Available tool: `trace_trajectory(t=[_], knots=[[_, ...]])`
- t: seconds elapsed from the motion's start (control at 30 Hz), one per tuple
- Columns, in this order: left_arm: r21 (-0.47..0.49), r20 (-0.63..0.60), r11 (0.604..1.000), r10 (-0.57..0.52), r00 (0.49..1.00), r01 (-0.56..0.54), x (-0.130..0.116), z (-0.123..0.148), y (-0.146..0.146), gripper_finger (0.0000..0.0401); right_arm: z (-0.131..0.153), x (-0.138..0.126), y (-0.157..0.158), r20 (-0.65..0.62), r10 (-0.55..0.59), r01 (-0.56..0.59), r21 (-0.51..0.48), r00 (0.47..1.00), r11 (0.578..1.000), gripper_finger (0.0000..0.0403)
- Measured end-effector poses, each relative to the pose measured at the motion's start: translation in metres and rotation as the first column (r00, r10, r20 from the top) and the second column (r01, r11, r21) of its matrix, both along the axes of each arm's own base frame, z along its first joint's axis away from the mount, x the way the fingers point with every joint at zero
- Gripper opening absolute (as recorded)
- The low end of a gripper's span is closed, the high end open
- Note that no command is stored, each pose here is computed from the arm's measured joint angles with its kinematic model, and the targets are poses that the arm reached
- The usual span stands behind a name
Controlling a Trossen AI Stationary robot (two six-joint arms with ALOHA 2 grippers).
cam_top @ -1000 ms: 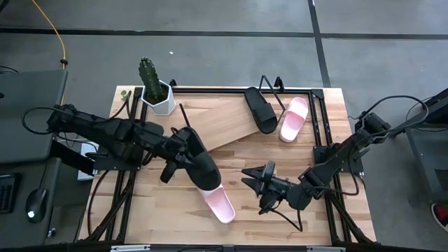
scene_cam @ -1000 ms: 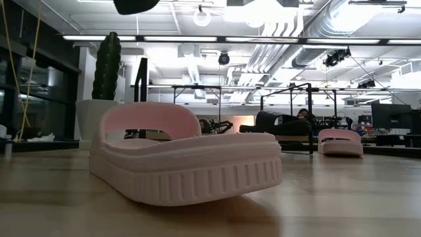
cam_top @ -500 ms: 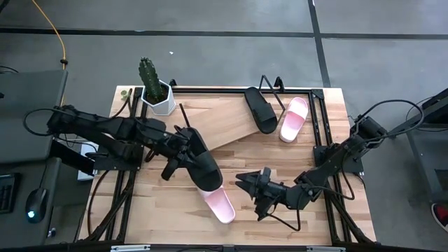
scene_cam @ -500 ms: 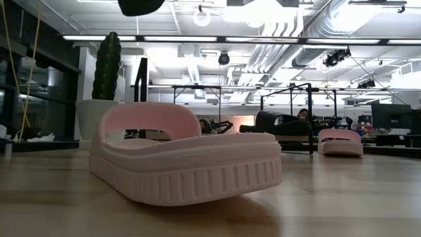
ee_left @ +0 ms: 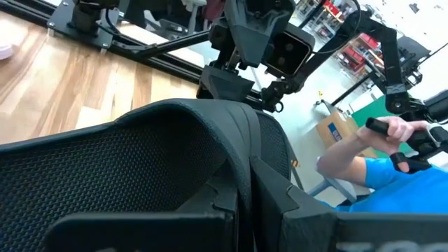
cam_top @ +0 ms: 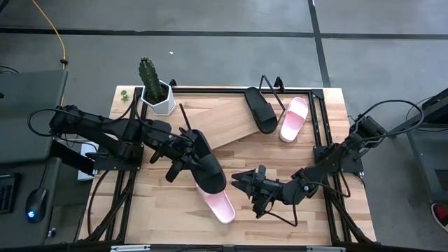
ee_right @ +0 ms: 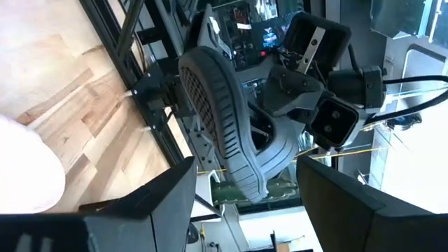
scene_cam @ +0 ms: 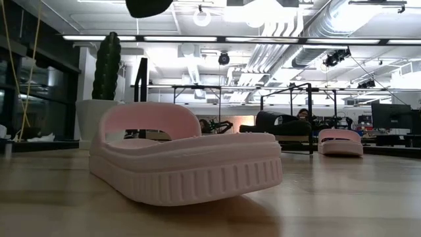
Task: Pick and place slides into the shelf
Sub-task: Put the left black slide on the shelf
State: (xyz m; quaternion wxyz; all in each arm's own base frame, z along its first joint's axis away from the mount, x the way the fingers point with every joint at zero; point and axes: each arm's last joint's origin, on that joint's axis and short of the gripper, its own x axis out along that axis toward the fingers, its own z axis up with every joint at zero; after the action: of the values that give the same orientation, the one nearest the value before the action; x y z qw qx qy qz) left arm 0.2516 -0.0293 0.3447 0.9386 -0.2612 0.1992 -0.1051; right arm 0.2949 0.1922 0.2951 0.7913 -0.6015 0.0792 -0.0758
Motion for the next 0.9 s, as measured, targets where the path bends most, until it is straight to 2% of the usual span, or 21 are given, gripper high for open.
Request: trace_trajectory(t=[0.17,0.47,0.77,0.9], knots=[[0.002,0.001,1.0,0.003,1.0,-0.003,0.0,0.0,0.0,0.001,0.0,0.003,-0.002,-0.001,0.054,-0.054,0.009,0.999,0.998,0.0236],[0.009,0.003,1.0,0.0,1.0,0.0,0.0,0.0,0.0,0.001,0.0,0.004,-0.003,-0.001,0.068,-0.068,0.011,0.998,0.998,0.0236],[0.01,-0.01,1.0,-0.003,1.0,0.004,0.012,-0.008,-0.001,0.001,-0.002,0.011,-0.008,0.004,0.101,-0.101,0.039,0.995,0.994,0.0236],[0.002,-0.003,1.0,-0.008,1.0,0.008,0.019,-0.011,-0.002,0.001,-0.01,0.02,-0.008,-0.018,0.093,-0.093,0.007,0.995,0.996,0.0236]])
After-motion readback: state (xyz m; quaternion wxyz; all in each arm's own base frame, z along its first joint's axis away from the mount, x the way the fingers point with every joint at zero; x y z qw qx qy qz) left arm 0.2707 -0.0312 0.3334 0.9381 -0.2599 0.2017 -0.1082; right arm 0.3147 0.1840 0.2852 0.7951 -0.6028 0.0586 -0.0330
